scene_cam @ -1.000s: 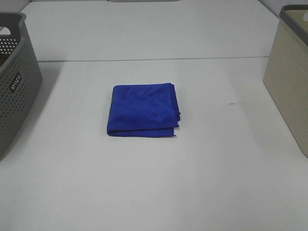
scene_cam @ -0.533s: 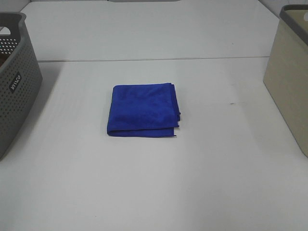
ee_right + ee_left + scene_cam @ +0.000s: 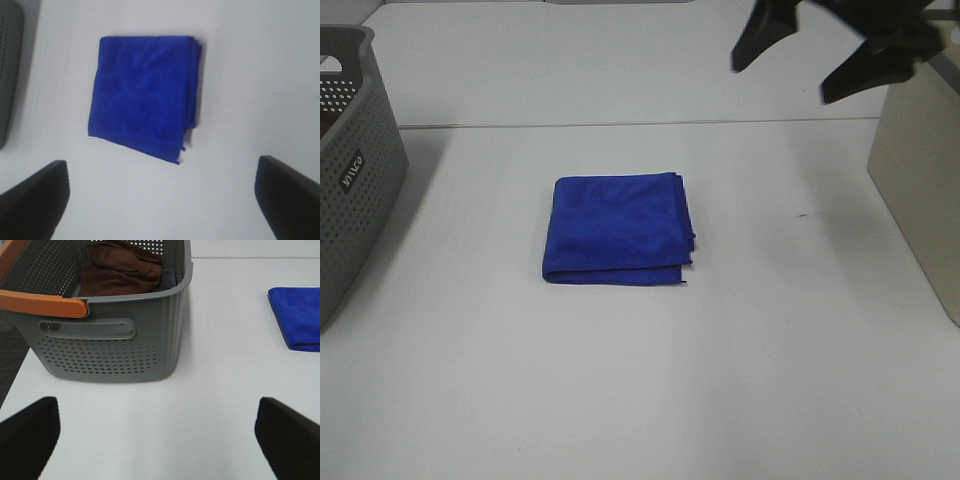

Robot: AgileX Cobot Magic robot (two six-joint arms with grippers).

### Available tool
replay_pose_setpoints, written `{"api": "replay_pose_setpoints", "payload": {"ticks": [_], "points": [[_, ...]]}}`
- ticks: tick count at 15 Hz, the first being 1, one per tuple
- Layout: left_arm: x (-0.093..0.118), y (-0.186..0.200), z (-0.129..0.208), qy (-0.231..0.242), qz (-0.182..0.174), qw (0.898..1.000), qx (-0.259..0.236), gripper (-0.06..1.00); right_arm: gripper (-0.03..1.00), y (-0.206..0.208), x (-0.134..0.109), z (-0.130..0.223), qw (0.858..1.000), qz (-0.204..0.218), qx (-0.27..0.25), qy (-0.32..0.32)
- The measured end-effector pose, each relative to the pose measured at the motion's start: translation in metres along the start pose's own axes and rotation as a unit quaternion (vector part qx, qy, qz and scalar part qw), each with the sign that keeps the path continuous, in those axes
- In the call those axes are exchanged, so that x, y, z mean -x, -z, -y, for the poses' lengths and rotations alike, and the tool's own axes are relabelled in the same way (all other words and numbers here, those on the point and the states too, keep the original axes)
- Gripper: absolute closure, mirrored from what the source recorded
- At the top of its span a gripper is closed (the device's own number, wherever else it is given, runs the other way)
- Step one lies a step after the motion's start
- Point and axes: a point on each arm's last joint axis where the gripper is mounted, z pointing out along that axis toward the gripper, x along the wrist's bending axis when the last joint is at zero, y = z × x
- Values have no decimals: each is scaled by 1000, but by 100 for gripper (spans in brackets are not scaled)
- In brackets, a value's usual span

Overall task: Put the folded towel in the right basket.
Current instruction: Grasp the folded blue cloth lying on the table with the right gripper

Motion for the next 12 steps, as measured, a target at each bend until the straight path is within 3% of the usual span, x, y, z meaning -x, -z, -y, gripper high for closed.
{"api": "replay_pose_setpoints", "payload": {"ticks": [2, 12], "points": [[0, 0, 0, 0, 0, 1000, 0, -4, 2, -78, 14, -5, 997, -39, -64, -18], [0, 0, 0, 0, 0, 1000, 0, -4, 2, -196, 58, -12, 990, -24, -132, -41]]}}
